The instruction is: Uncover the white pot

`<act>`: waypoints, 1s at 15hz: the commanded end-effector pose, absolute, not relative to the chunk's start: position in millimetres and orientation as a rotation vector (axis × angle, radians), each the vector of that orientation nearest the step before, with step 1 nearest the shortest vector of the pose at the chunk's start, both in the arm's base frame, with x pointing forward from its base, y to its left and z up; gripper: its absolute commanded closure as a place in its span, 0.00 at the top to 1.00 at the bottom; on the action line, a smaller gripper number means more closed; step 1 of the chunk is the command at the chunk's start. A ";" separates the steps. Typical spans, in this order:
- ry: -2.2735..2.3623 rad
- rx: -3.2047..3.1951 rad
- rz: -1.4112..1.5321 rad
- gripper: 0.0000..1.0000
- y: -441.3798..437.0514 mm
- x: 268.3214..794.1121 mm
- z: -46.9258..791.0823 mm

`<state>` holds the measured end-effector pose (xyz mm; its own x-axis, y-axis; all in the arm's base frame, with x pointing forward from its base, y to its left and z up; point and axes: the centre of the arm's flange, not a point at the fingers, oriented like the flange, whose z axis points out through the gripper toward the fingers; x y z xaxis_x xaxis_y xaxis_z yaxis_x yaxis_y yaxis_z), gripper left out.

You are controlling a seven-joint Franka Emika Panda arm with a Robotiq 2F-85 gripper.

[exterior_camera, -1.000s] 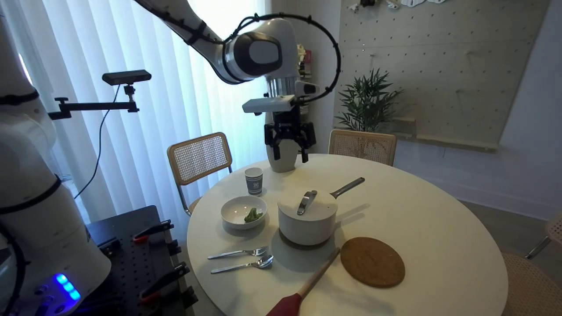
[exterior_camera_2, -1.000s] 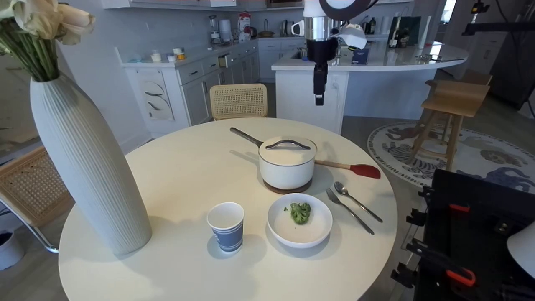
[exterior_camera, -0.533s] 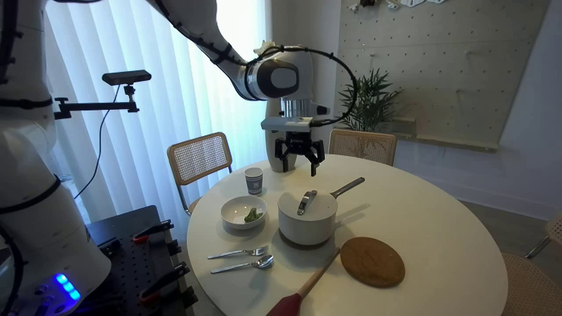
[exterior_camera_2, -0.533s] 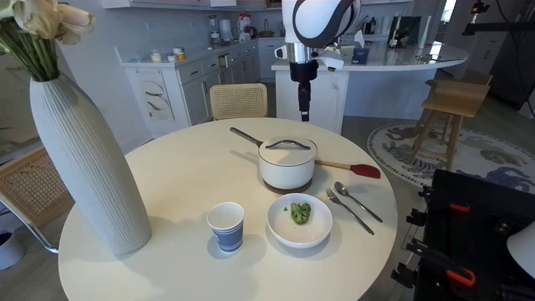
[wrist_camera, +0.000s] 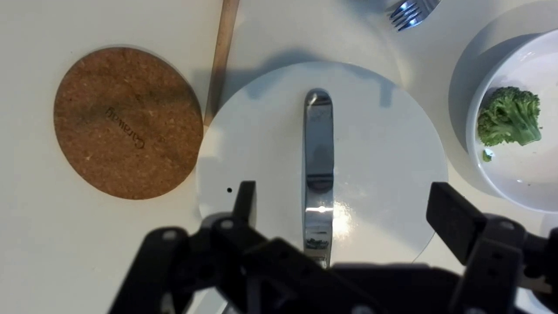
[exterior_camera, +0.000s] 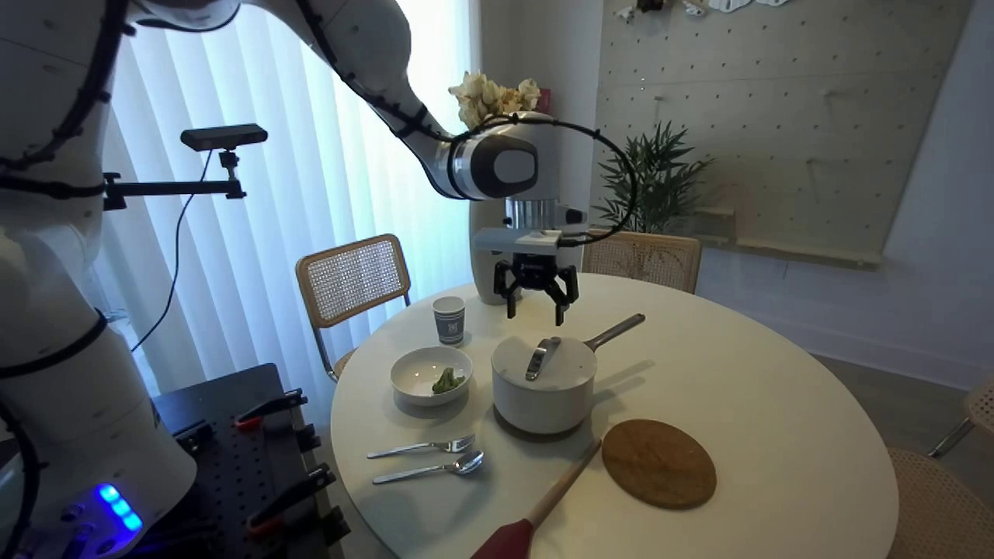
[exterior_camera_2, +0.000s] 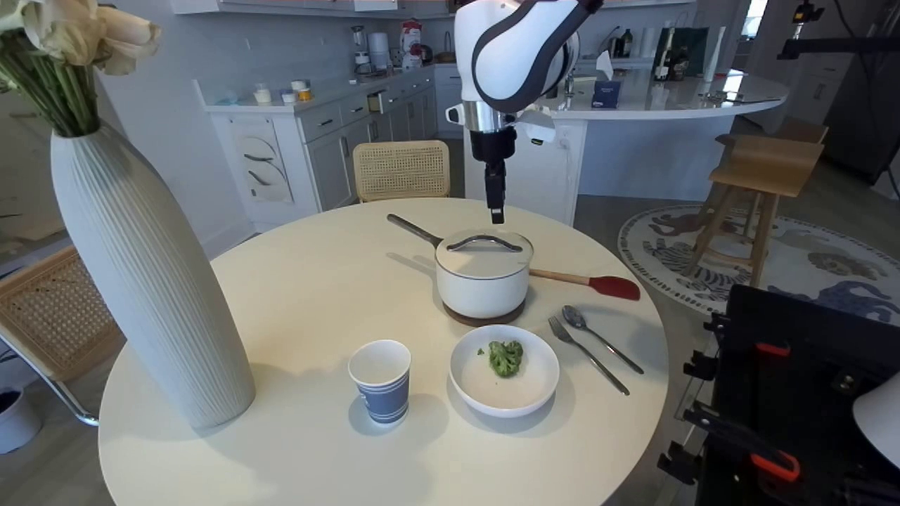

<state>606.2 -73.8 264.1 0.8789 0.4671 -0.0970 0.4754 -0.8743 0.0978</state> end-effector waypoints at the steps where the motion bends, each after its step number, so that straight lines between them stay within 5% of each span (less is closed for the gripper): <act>1: 0.764 2.922 -0.080 1.00 -75.5 621.1 250.4; 15: 0.754 2.950 -0.052 1.00 -68.7 646.8 203.1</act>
<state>635.0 -70.9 206.7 0.8745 0.4781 -0.0819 0.4839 -0.8714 0.0805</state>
